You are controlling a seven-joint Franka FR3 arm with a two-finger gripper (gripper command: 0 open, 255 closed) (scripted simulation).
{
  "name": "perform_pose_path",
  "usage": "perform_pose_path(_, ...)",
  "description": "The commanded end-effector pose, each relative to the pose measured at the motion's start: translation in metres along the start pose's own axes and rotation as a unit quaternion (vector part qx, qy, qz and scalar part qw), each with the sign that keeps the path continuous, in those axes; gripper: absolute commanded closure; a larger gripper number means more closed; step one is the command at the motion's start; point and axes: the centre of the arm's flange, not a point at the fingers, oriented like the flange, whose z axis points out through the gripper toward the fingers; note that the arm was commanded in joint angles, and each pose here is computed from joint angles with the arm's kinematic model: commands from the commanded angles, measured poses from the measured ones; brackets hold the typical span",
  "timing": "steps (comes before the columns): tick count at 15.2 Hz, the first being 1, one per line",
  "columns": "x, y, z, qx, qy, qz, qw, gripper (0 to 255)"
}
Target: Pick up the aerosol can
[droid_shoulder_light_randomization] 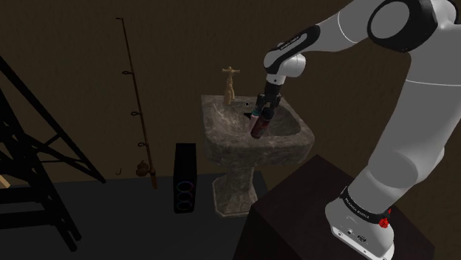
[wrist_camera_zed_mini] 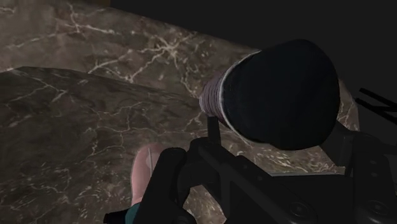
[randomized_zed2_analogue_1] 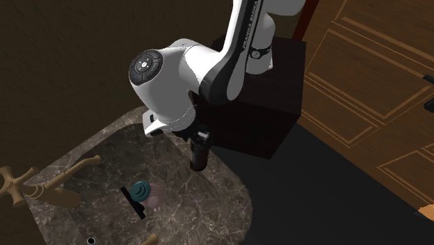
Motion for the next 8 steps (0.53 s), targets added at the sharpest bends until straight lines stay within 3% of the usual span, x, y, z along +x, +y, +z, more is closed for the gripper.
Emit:
perform_pose_path(1, -0.002, -0.002, -0.012, 0.0, 0.0, 0.0, 1.0, 255)
perform_pose_path(8, -0.005, -0.008, -0.048, 0.0, 0.0, 0.0, 1.0, 255)
